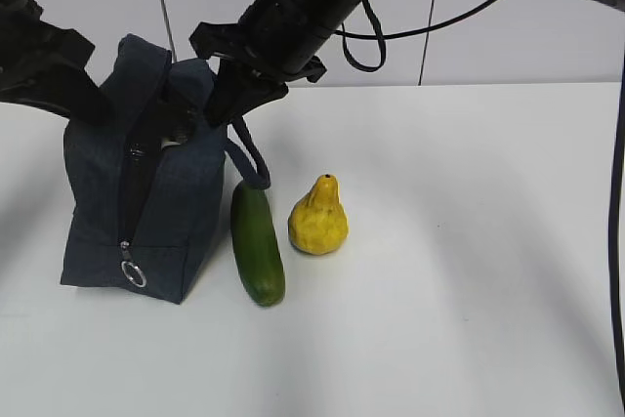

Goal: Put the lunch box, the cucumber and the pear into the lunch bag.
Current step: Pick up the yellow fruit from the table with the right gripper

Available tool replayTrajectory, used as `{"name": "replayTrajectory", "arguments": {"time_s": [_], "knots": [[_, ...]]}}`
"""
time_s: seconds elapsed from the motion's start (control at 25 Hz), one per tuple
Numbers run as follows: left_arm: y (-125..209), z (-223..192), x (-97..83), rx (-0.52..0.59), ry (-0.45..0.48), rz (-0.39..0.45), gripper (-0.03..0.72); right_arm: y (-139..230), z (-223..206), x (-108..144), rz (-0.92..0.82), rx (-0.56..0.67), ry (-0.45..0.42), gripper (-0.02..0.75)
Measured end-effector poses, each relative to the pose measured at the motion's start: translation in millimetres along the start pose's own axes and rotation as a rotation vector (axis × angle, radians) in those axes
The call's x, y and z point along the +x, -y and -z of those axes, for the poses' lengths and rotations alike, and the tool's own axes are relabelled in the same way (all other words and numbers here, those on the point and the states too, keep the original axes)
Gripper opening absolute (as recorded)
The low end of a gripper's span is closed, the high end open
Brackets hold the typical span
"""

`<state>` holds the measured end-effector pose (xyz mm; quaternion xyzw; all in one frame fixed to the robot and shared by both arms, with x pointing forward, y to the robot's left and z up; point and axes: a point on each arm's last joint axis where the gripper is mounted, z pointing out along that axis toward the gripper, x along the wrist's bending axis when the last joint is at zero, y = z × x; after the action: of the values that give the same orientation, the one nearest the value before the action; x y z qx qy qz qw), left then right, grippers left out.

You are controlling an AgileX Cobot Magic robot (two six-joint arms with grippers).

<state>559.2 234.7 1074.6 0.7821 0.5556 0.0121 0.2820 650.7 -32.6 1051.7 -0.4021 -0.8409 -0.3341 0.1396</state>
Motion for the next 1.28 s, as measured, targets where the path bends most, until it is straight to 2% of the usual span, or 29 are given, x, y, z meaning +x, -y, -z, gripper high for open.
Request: {"name": "replayTrajectory", "arguments": {"time_s": [0.36, 0.6, 0.72, 0.8, 0.84, 0.88, 0.92, 0.96, 1.04, 1.16, 1.24, 1.28], "knots": [[3, 2, 9.6, 0.028, -0.076, 0.021, 0.022, 0, -3, 5, 0.001, 0.007, -0.008, 0.004], [12, 1, 28.5, 0.034, -0.103, 0.083, 0.022, 0, -3, 6, 0.005, 0.006, -0.012, 0.005], [15, -3, 29.1, 0.038, -0.093, 0.098, 0.022, 0, -3, 7, 0.014, 0.001, -0.027, 0.094], [15, -3, 28.9, 0.032, -0.089, 0.101, 0.022, -1, -2, 8, 0.020, -0.005, -0.035, 0.200], [15, -3, 28.9, 0.032, -0.088, 0.101, 0.022, -1, -2, 8, 0.024, -0.007, -0.034, 0.200], [15, -3, 28.8, 0.032, -0.088, 0.101, 0.022, -2, -1, 10, 0.026, -0.014, -0.041, 0.353], [16, -3, 28.7, 0.033, -0.088, 0.102, 0.022, -2, -1, 10, 0.026, -0.014, -0.041, 0.353], [16, -2, 28.4, 0.029, -0.089, 0.101, 0.022, -3, 1, 12, 0.031, -0.019, -0.040, 0.440], [16, 0, 27.4, 0.018, -0.092, 0.098, 0.022, -5, 5, 14, 0.042, -0.031, -0.040, 0.489], [15, 4, 25.8, 0.003, -0.096, 0.093, 0.022, -10, 12, 18, 0.057, -0.057, -0.032, 0.508], [15, 5, 25.3, 0.000, -0.097, 0.092, 0.022, -11, 16, 17, 0.036, -0.058, 0.019, 0.510], [15, 5, 25.3, 0.000, -0.097, 0.092, 0.022, -11, 18, 12, 0.009, -0.046, 0.089, 0.510]]}}
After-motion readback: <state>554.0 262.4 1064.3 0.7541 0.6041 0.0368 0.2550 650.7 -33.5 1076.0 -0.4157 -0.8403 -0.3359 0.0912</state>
